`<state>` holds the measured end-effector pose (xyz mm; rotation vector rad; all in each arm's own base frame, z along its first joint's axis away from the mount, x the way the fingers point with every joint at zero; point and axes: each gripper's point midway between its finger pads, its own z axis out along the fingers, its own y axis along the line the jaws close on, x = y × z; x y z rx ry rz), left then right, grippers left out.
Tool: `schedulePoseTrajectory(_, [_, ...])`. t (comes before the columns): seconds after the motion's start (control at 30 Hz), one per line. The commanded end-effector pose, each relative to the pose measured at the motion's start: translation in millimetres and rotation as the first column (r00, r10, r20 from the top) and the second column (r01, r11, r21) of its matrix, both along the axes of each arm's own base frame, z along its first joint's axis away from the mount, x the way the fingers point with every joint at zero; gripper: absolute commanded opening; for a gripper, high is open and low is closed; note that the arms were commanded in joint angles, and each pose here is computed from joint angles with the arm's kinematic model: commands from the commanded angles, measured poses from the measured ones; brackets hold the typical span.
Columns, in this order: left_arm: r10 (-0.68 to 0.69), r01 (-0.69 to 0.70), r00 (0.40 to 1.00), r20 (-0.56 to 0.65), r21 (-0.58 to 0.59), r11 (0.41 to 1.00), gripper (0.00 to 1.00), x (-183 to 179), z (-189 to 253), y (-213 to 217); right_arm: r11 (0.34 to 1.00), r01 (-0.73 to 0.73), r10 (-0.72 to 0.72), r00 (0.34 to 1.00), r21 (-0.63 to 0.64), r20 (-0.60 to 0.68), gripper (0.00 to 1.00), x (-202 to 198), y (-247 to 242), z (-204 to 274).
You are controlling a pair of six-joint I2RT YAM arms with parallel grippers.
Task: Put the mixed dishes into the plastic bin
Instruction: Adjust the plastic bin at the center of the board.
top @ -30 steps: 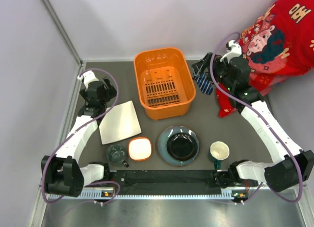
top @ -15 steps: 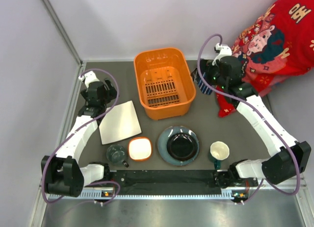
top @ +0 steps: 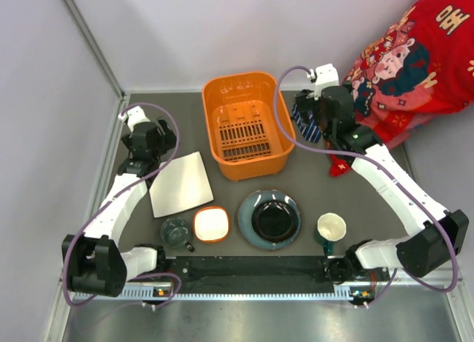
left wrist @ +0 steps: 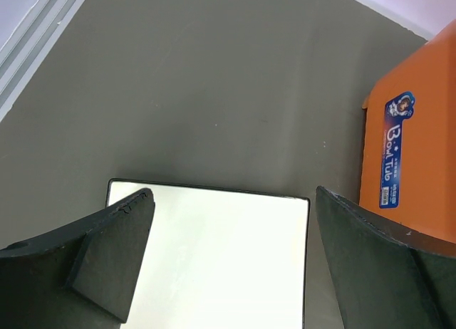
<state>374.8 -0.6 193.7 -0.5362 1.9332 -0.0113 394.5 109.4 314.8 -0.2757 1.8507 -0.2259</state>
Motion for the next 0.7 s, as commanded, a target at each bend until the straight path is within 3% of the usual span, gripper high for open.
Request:
schedulePoseTrajectory(0.0, [0.000,0.000,0.998,0.067,-0.007,1.000,0.99,8,28,-1,0.989,0.104,-0.111,0.992,0.106,0.066,0.99,1,-8,24])
schedulePoseTrajectory(0.03, [0.000,0.000,0.998,0.066,-0.007,1.000,0.99,7,28,-1,0.974,0.102,-0.113,0.993,0.200,0.045,0.99,1,0,20])
schedulePoseTrajectory(0.2, [0.006,-0.006,0.998,0.070,0.004,1.000,0.99,4,30,2,0.914,0.034,0.000,0.997,0.405,-0.083,0.99,-13,38,-5])
schedulePoseTrajectory(0.33, [0.013,-0.014,0.998,0.064,0.022,1.000,0.99,2,31,5,0.804,-0.041,0.151,0.979,0.593,-0.138,0.99,-42,73,-8])
schedulePoseTrajectory(0.57, [0.019,-0.021,0.998,0.052,0.041,0.999,0.99,1,30,8,0.715,-0.124,0.350,0.915,0.688,-0.198,0.99,-94,113,-19])
schedulePoseTrajectory(0.67, [0.016,-0.018,0.999,0.049,0.034,0.999,0.99,1,28,6,0.652,-0.201,0.484,0.852,0.731,-0.197,0.99,-122,141,-21])
